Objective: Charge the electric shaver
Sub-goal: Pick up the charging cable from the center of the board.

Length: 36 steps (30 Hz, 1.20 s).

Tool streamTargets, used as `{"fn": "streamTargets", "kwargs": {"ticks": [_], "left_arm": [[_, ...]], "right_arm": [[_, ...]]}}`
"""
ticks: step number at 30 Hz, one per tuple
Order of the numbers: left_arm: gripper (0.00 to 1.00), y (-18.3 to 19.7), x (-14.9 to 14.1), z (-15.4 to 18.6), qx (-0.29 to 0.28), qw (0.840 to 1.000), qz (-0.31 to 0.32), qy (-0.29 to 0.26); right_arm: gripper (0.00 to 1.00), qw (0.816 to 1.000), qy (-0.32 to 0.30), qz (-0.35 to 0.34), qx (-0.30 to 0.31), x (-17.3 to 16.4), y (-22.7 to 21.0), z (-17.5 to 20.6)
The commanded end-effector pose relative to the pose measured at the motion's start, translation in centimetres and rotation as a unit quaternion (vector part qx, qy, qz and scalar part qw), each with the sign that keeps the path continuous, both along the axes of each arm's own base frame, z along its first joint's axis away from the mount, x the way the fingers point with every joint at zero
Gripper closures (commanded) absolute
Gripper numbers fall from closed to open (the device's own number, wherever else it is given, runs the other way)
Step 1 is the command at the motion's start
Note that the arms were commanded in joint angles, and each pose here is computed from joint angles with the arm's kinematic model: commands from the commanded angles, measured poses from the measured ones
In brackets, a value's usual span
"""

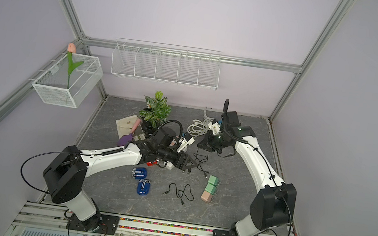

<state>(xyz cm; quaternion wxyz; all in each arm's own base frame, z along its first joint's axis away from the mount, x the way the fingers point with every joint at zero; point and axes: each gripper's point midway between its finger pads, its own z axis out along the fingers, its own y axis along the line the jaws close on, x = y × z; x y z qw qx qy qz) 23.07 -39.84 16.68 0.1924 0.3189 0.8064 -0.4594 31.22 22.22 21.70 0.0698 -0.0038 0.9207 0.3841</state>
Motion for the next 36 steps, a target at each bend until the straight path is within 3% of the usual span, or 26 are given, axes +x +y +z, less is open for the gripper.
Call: {"fn": "streamTargets", "kwargs": {"ticks": [1,5,12,21,23,27,29,32,36], "left_arm": [[0.34,-1.1,0.1,0.9,-0.018,0.999,-0.024,-0.019],[0.38,-1.2,0.0,0.6,-0.014,0.999,-0.025,-0.016],[0.57,-1.1,-0.2,0.0,-0.006,1.0,-0.022,-0.002],[0.95,-1.3,0.2,1.0,-0.014,1.0,-0.004,0.015],[1.0,-1.5,0.4,1.8,-0.023,1.0,0.006,0.02],[1.0,-1.8,1.2,4.4,-0.049,0.998,0.038,0.033],[1.0,-1.9,2.0,5.9,-0.063,0.995,0.064,0.043],[1.0,-2.4,3.4,8.4,-0.097,0.988,0.097,0.066],[1.0,-2.4,6.2,11.2,-0.151,0.971,0.147,0.111]], "right_arm": [[0.93,0.999,0.009,0.02,0.029,-0.3,0.6,0.9],[0.93,0.999,0.014,0.018,0.039,-0.2,0.7,1.1],[0.93,0.999,0.015,0.008,0.047,0.2,0.3,1.3],[0.93,0.999,0.01,-0.005,0.049,1.2,0.1,1.4],[0.84,0.999,0.007,-0.008,0.047,1.4,0.1,1.6],[0.44,0.999,-0.015,-0.029,0.034,2.2,-0.7,2.4],[0.31,0.998,-0.034,-0.051,0.034,2.7,-1.5,3.5],[0.24,0.993,-0.054,-0.097,0.046,3.0,-2.9,4.8],[0.25,0.983,-0.06,-0.147,0.091,2.3,-3.9,5.9]]}}
